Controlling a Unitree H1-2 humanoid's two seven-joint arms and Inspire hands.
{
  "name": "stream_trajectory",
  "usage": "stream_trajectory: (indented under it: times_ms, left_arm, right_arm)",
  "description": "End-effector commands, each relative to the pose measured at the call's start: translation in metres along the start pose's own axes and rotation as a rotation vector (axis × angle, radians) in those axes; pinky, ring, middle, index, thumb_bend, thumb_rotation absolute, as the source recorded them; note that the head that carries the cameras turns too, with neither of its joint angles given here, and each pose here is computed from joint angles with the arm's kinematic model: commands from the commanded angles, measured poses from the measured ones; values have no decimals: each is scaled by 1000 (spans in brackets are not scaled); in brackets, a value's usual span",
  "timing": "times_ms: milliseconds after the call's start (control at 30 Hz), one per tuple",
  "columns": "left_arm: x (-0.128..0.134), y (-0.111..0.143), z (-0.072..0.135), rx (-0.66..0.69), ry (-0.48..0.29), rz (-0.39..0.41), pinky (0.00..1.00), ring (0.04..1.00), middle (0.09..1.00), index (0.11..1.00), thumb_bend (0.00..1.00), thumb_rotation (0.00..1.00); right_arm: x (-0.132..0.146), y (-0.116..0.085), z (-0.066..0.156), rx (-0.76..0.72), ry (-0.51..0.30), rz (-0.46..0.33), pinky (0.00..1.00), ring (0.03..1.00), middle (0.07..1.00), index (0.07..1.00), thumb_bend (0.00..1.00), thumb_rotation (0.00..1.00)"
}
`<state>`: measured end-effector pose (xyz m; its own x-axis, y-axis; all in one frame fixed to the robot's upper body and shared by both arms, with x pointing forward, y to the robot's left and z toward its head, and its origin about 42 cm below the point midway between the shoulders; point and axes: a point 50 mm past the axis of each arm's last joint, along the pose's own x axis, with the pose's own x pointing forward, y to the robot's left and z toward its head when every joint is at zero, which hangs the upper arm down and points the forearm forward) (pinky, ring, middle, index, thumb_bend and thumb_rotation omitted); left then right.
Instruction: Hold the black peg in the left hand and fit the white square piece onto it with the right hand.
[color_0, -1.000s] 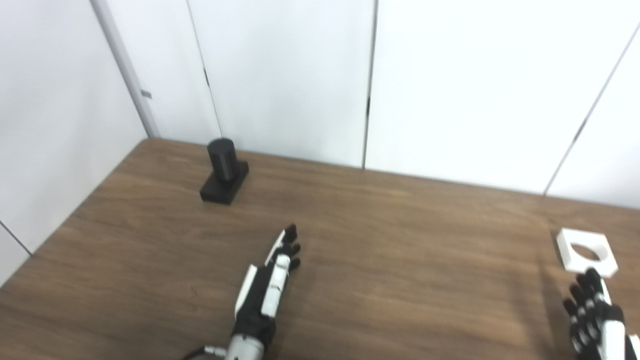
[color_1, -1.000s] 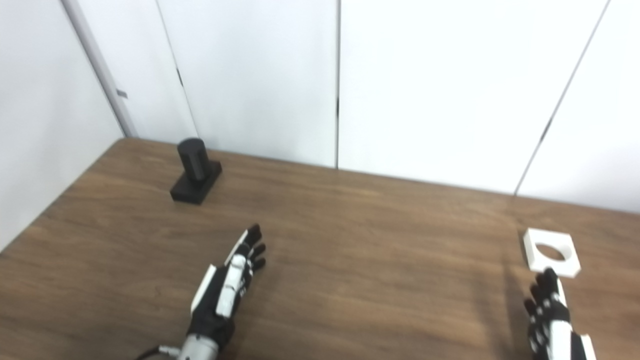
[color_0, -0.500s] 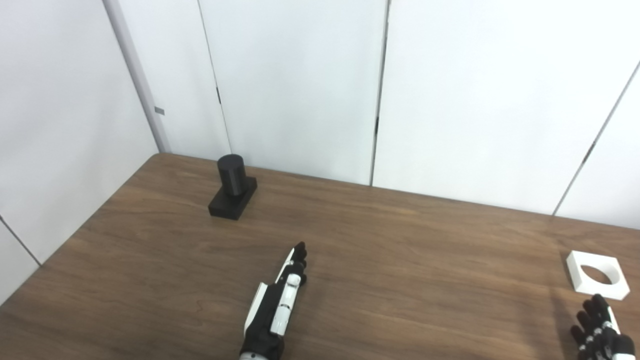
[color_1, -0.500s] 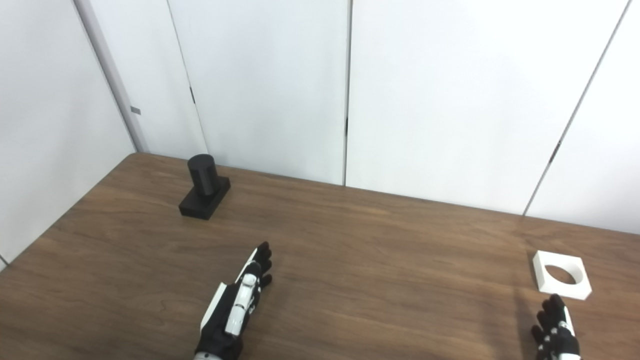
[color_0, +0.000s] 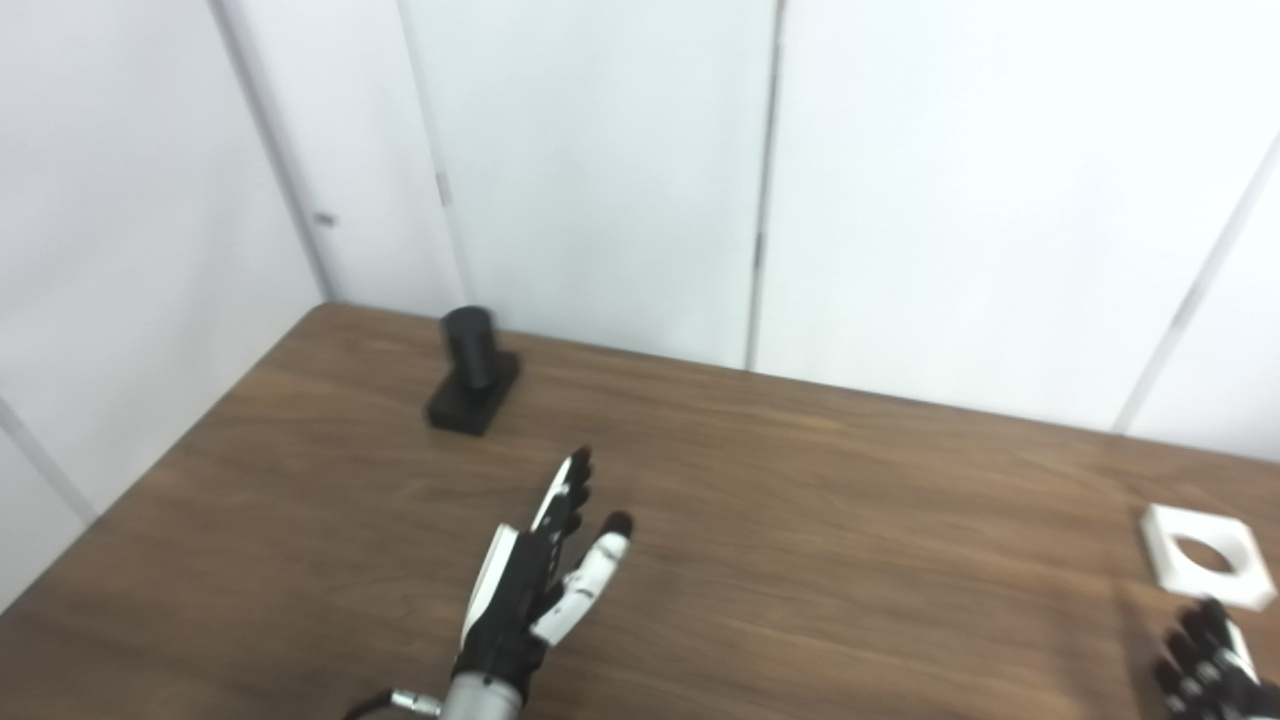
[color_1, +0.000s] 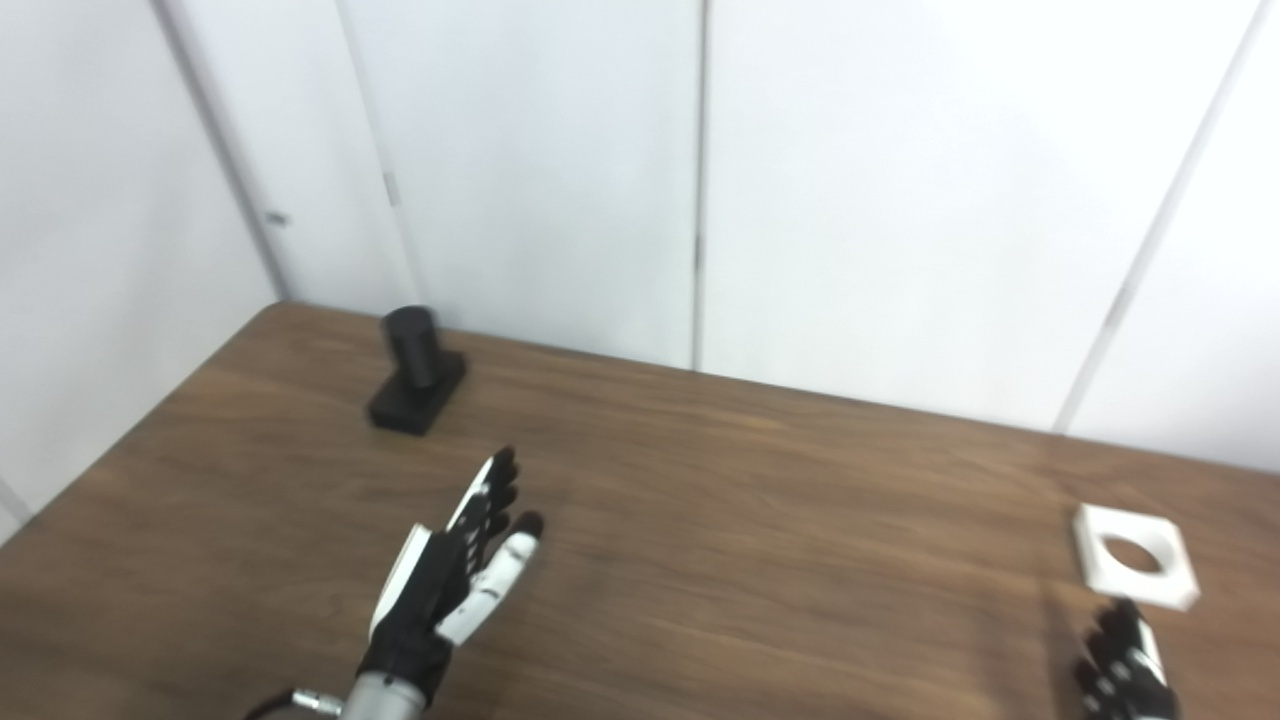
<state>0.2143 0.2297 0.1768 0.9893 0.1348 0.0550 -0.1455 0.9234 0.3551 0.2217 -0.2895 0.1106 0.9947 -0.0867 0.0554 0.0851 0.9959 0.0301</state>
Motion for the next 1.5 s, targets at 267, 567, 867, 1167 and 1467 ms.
stream_trajectory:
  times_ms: [267, 567, 867, 1167, 1467]
  left_arm:
    - [30, 61, 6, 253, 21, 98, 941, 976, 989, 967, 838, 565]
    - [66, 91, -2, 406, 68, 198, 900, 974, 989, 950, 905, 576]
    - [113, 105, -16, 529, 138, 261, 806, 949, 970, 920, 950, 582]
    - [164, 108, -28, 554, 185, 284, 794, 919, 933, 878, 963, 562]
    - [195, 102, -33, 591, 220, 289, 810, 921, 932, 881, 955, 575]
  right_arm:
    - [-33, -7, -6, 0, 58, -4, 1000, 1000, 1000, 1000, 692, 1000]
    - [-33, -3, -5, -8, 49, -3, 1000, 1000, 1000, 1000, 692, 1000]
    - [-34, 1, -7, 28, 53, -9, 1000, 1000, 1000, 1000, 713, 1000]
    - [-35, 2, -5, 23, 49, -12, 1000, 1000, 1000, 1000, 695, 1000]
    - [-37, 3, -5, 32, 57, -19, 1000, 1000, 1000, 1000, 690, 1000]
